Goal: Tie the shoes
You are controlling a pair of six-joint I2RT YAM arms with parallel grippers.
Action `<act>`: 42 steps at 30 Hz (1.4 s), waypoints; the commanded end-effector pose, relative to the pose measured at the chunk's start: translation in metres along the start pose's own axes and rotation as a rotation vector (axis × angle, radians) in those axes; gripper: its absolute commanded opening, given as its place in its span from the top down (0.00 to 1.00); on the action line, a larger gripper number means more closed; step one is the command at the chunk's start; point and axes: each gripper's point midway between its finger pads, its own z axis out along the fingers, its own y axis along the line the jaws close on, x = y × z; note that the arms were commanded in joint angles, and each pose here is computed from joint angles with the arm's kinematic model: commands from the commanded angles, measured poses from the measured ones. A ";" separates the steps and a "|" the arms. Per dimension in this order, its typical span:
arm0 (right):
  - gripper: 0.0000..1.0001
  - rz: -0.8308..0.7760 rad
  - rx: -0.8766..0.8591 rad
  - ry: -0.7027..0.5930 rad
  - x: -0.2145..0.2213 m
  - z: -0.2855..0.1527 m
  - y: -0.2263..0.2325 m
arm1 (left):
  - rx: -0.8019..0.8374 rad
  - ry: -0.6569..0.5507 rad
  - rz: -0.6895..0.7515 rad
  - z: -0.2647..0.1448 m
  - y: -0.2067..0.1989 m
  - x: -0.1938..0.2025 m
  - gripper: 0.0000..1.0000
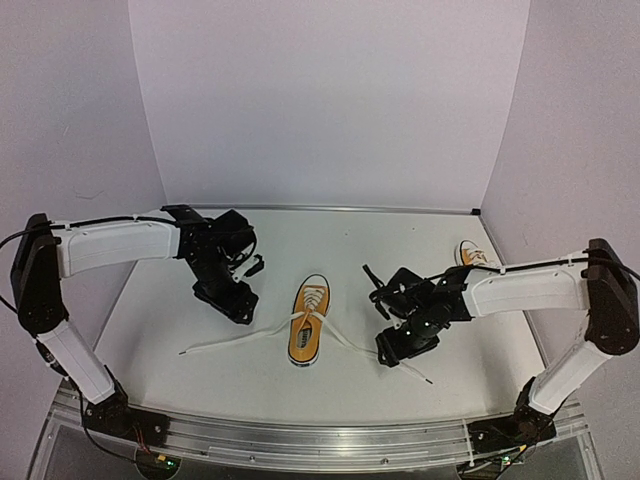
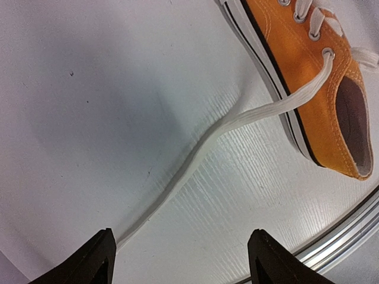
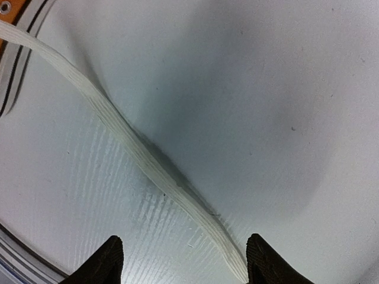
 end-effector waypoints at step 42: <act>1.00 0.102 0.050 0.047 0.026 0.022 -0.018 | -0.077 0.364 -0.152 0.046 0.045 0.072 0.20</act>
